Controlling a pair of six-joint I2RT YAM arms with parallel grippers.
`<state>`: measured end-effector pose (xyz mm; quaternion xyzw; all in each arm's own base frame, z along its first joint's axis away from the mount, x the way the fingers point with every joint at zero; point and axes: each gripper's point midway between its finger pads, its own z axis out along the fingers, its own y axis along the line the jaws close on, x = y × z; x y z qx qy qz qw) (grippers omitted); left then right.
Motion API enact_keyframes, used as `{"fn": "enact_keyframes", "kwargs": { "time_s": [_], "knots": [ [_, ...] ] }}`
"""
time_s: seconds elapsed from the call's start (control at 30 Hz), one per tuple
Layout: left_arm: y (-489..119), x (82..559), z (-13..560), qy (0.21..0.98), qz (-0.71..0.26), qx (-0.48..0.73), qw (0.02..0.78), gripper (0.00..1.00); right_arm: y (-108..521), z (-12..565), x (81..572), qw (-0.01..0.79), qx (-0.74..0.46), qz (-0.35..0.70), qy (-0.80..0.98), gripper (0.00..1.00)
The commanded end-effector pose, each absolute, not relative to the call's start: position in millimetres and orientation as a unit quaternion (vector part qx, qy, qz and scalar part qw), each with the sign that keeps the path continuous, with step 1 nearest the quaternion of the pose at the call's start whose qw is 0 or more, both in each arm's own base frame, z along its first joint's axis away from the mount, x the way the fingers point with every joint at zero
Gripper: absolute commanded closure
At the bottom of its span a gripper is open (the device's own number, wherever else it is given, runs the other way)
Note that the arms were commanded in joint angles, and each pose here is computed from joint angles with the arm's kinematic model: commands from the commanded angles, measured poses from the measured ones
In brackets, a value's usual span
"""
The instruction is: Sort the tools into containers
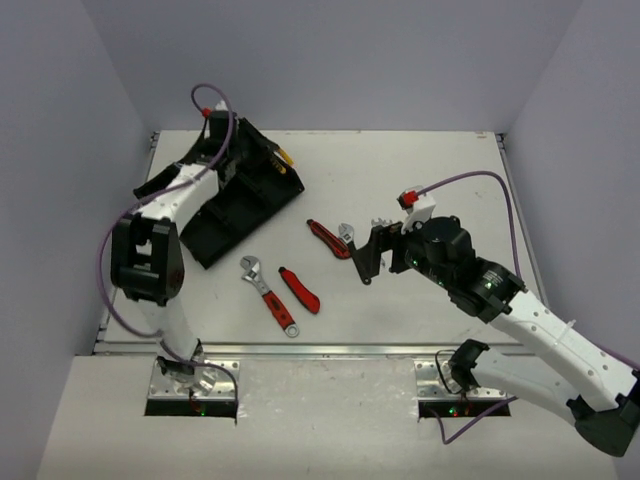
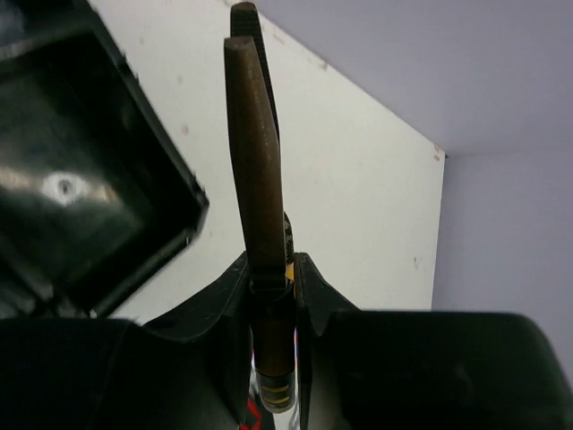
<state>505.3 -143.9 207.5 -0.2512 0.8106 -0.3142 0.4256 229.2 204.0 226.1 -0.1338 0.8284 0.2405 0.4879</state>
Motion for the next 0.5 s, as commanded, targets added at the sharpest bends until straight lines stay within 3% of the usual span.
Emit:
{"fn": "enact_keyframes", "kwargs": {
  "time_s": [0.0, 0.23, 0.47],
  "knots": [
    [-101.5, 557.7, 174.6, 0.838, -0.296, -0.259, 0.377, 1.0, 187.5, 223.1, 230.4, 0.498, -0.134, 0.202, 0.833, 0.01],
    [-34.9, 614.7, 183.7, 0.828, -0.287, -0.291, 0.385, 1.0, 177.6, 206.1, 228.5, 0.493, -0.146, 0.176, 0.84, 0.01],
    [-28.6, 628.4, 163.3, 0.829, -0.306, -0.294, 0.366, 1.0, 175.5, 199.1, 231.5, 0.489, -0.15, 0.161, 0.844, 0.01]
  ]
}}
